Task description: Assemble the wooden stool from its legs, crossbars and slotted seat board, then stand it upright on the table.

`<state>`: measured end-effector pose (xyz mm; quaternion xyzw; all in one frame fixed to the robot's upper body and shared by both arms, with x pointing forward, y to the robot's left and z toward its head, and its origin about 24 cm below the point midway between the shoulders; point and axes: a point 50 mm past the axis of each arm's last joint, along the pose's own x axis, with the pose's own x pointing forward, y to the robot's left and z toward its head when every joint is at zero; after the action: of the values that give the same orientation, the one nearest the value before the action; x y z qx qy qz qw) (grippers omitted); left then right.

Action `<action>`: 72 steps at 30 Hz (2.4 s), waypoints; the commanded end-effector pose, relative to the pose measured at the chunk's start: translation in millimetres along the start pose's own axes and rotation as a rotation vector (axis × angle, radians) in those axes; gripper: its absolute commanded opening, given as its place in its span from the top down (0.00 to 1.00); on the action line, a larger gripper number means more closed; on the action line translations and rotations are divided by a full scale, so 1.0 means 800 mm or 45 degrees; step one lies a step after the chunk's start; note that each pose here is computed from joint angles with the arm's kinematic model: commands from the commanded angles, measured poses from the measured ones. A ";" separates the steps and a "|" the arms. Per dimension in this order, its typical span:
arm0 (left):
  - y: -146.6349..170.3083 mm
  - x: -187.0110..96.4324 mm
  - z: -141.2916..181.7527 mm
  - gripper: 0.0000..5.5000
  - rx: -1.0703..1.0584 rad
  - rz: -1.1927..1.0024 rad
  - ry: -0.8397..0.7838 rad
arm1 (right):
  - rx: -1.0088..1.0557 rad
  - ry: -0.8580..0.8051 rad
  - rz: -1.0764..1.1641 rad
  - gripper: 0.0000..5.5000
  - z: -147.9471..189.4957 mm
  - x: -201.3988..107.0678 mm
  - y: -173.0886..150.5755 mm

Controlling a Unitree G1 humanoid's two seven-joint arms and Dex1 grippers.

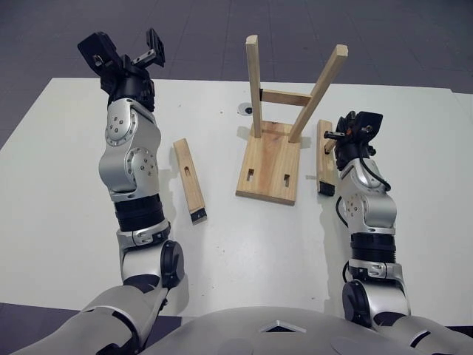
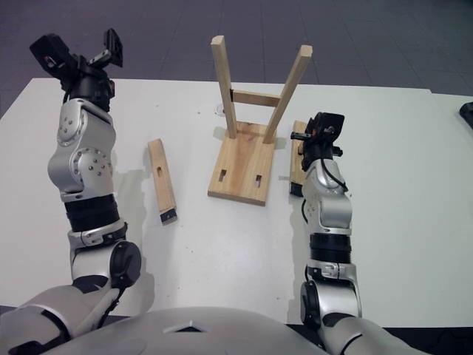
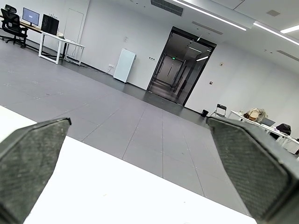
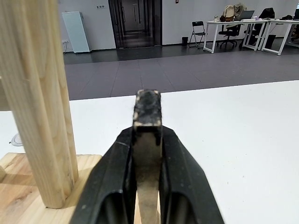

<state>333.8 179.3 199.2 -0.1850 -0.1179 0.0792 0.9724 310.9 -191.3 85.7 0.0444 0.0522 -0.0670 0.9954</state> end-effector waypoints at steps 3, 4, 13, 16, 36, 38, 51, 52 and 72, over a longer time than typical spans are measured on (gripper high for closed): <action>-0.003 -0.001 0.000 0.02 0.007 0.009 0.007 | -0.026 0.398 -0.047 0.92 -0.079 -0.018 -0.008; -0.003 -0.001 0.001 0.02 0.005 0.009 0.005 | -0.035 0.391 -0.046 0.92 -0.077 -0.017 -0.007; -0.005 0.000 -0.003 0.02 -0.003 0.003 0.011 | -0.044 0.322 -0.048 0.92 -0.061 -0.008 -0.008; -0.006 0.001 -0.003 0.02 -0.006 -0.002 0.011 | -0.042 0.310 -0.047 0.82 -0.059 -0.006 -0.009; -0.001 0.002 0.002 0.02 -0.015 0.018 -0.018 | -0.049 0.323 -0.039 0.28 -0.035 -0.007 -0.011; -0.001 0.001 0.002 0.02 -0.014 0.021 -0.018 | -0.049 0.325 -0.034 0.23 -0.027 -0.009 -0.007; 0.003 0.000 0.000 0.02 -0.009 0.045 -0.010 | -0.072 0.190 0.123 0.02 0.043 -0.028 -0.009; 0.004 0.000 0.000 0.02 -0.008 0.049 -0.010 | -0.075 0.154 0.143 0.02 0.051 -0.028 -0.007; 0.003 -0.004 -0.007 0.02 -0.036 0.087 0.002 | -0.230 0.562 0.048 0.02 -0.026 -0.015 -0.007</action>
<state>333.5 177.9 195.3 -0.2037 -0.1153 0.1013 0.9669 297.7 -190.6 75.9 -0.0206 0.2468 -0.0274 0.9685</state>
